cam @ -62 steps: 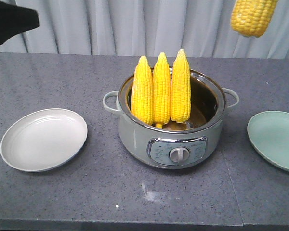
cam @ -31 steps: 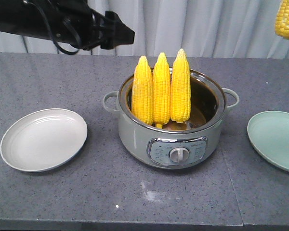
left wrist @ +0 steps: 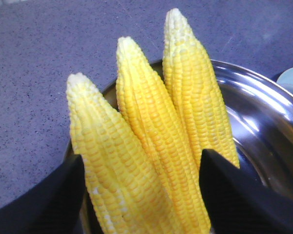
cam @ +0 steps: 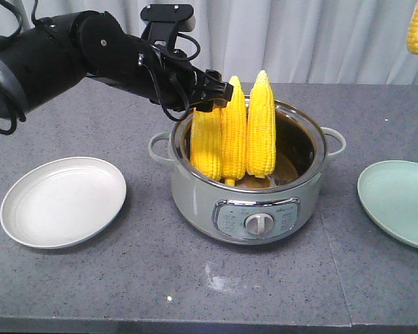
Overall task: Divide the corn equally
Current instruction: 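Reach the left gripper over the pot to the nearest corn cob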
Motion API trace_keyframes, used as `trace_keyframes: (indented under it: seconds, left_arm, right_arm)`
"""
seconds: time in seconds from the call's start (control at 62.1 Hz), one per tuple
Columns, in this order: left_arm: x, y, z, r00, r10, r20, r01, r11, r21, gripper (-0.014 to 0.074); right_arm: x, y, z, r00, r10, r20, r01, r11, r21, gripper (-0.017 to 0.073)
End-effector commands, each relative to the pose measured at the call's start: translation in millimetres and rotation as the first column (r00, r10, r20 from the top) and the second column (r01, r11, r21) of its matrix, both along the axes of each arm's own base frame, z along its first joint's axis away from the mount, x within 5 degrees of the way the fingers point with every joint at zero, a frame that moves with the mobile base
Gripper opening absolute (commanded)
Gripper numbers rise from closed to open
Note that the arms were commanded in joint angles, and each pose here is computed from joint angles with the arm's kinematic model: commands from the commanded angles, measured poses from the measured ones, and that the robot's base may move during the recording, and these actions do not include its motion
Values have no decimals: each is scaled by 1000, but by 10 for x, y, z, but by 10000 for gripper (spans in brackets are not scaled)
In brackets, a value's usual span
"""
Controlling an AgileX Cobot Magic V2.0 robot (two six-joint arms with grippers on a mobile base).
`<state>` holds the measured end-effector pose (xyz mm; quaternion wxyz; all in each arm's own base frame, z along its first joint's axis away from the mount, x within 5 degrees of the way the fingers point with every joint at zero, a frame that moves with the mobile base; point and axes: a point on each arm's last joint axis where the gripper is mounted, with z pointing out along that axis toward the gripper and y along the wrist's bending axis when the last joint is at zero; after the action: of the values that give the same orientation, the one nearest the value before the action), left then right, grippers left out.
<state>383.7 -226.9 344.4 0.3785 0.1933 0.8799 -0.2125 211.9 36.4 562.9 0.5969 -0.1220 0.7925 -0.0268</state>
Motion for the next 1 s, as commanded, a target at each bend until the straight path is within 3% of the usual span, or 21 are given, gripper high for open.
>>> trace_keyframes:
  seconds: [0.0, 0.403, 0.612, 0.789, 0.983]
  left_arm:
    - [-57, 22, 358, 993, 25, 117, -16, 997, -79, 489]
    - [28, 23, 211, 994, 62, 94, -59, 998, -34, 489]
    - [62, -11, 133, 996, 63, 68, -60, 997, -48, 489]
    - [58, -34, 152, 996, 66, 57, -61, 994, -93, 489]
    - [60, -35, 146, 996, 66, 56, -61, 994, -93, 489]
  right_arm:
    - [-110, -38, 168, 993, -6, 117, 6, 1000, 1, -5]
    - [-110, -38, 168, 993, -6, 117, 6, 1000, 1, -5]
    - [-110, -38, 168, 993, -6, 117, 6, 1000, 1, -5]
    - [-110, -38, 169, 993, -6, 118, 6, 1000, 1, -5]
    - [-110, -38, 168, 993, -6, 117, 6, 1000, 1, -5]
